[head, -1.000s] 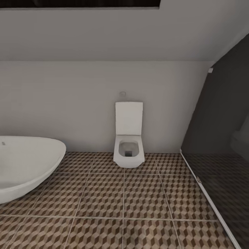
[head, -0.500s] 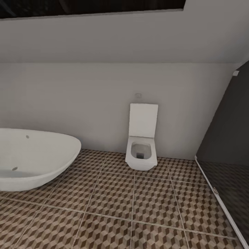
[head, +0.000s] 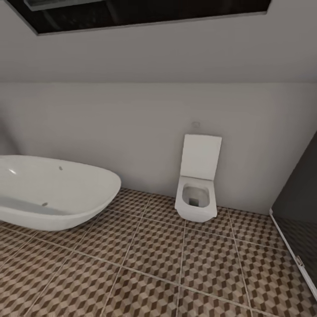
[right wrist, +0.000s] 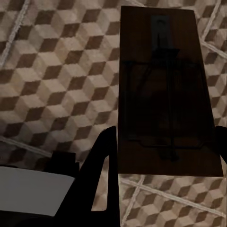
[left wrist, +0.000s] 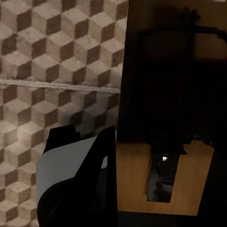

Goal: Take the four mousetraps from the cabinet in the bathroom and place them on the bathroom floor. Make sure all four end up on the same floor surface, and ensure that at least two of them are either under or directly next to the same bathroom sink.

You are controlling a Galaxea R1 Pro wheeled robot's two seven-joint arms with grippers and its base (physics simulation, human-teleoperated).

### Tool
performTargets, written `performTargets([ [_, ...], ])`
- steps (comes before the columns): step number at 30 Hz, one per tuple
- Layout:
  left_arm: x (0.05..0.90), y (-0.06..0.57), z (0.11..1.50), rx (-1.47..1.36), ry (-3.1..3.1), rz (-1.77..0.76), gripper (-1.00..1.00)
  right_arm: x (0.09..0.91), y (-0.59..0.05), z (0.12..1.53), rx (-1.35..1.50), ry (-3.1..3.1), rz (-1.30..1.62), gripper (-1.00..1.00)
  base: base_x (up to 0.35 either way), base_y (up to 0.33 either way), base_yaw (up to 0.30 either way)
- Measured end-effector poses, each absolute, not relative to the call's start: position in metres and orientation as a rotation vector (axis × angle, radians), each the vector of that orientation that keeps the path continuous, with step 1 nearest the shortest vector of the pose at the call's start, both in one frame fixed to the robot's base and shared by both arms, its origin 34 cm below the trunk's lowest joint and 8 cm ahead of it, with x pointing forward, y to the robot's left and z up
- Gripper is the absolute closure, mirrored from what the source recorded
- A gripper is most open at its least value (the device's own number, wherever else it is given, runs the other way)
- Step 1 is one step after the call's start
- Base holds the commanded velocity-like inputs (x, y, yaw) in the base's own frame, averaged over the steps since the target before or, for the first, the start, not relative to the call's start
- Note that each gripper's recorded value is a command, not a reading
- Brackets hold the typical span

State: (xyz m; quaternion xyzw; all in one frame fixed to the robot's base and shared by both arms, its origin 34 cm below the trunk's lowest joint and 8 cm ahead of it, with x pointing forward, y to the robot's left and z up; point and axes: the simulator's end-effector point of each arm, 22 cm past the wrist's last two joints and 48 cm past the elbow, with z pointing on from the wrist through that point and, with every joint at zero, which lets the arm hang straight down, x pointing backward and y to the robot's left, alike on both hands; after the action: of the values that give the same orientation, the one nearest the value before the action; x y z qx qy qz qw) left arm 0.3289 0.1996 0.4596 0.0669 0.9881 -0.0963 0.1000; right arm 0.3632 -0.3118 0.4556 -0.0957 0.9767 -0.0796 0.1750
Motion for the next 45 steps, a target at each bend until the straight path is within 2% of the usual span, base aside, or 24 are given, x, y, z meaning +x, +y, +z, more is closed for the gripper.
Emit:
performTargets([
  [45, 0.342, 0.199, 0.467, 0.201, 2.885, -0.280, 1.00, 0.377, -0.312, 0.464, -0.264, 2.731, -0.228, 1.00, 0.000, 0.000, 0.262],
])
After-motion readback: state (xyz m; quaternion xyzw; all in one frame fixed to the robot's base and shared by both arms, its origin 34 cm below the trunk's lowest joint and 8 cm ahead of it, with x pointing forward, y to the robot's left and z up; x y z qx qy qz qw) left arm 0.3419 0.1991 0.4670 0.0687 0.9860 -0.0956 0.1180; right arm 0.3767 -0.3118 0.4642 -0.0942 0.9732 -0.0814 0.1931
